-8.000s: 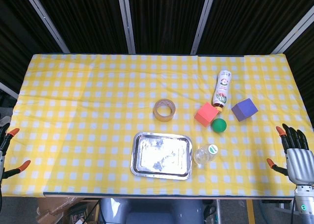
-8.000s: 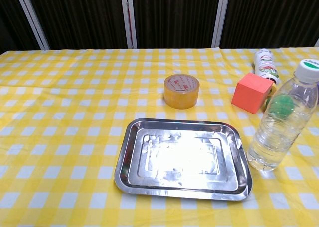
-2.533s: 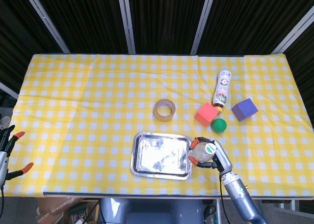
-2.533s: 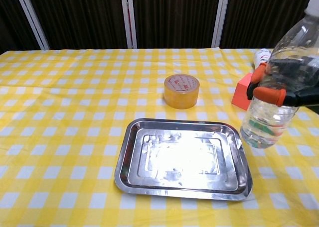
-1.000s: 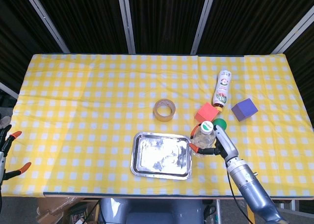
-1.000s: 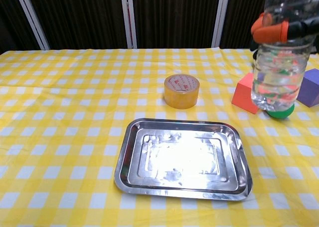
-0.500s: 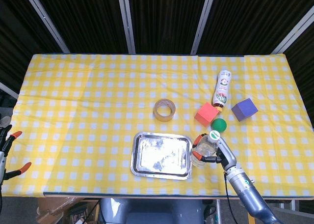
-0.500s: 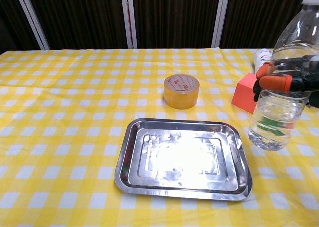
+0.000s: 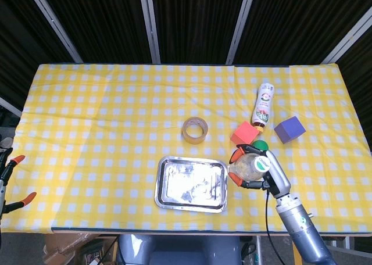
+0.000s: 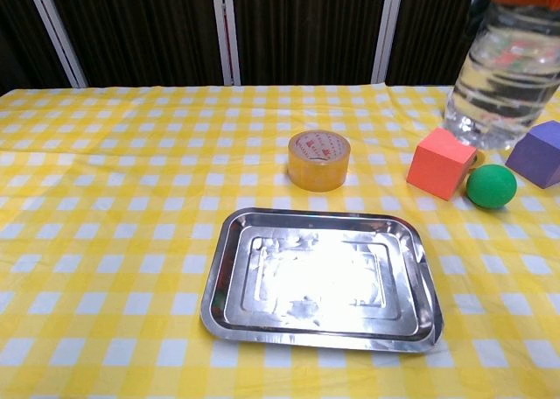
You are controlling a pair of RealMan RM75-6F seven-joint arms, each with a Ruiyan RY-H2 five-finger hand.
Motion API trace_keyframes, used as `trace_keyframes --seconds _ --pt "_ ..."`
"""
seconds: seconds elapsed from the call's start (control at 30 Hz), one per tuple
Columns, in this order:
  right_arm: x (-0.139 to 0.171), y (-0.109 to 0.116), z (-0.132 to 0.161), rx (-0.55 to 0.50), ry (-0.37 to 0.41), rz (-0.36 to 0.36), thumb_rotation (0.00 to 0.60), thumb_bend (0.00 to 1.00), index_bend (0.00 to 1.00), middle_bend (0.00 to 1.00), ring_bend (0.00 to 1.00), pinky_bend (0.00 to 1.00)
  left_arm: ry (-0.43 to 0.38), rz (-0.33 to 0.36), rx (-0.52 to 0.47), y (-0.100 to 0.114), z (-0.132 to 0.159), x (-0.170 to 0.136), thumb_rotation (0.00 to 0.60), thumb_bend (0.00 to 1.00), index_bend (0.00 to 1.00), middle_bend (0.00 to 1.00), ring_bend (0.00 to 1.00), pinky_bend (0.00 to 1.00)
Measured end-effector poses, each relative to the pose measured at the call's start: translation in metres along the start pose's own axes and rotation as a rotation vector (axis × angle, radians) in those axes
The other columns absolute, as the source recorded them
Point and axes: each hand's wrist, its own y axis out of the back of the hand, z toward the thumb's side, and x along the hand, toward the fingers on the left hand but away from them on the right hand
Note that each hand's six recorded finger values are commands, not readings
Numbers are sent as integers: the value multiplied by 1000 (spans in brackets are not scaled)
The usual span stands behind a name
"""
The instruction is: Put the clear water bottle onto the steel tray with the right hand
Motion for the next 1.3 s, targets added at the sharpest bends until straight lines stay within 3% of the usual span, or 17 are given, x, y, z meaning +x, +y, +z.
trace_keyframes --seconds 0.13,0.23,0.4,0.5,0.73,0.83,0.93,1.13,1.3 --pt "1 -1 1 37 42 12 600 778 767 602 439 204 1 1 -1 0 0 0 600 177 161 4 0 0" --pt "2 6 -22 48 -27 -6 600 778 767 602 439 203 3 0 1 0 0 0 600 177 161 4 0 0" --pt "13 17 -82 62 -222 -38 600 778 767 603 439 204 5 -1 4 0 0 0 600 178 161 4 0 0" --pt "19 13 -104 44 -281 -30 600 778 767 603 439 204 5 -2 5 -1 0 0 600 177 161 4 0 0" --pt "19 2 -101 -42 -239 14 600 778 767 603 439 204 4 -2 6 -1 0 1 600 177 161 4 0 0" --pt "19 8 -98 -52 -211 5 600 778 767 603 439 203 5 -2 6 -1 -1 0 600 177 161 4 0 0" --pt "23 26 -102 -51 -218 -36 600 778 767 604 439 204 6 -3 6 -1 -1 1 600 177 161 4 0 0" --pt "41 88 -115 21 -254 -189 600 778 775 611 439 204 1 -6 6 -2 1 0 600 177 161 4 0 0" --pt "59 135 -119 9 -272 -309 600 778 776 612 439 204 -3 -6 10 -3 3 0 600 178 161 4 0 0"
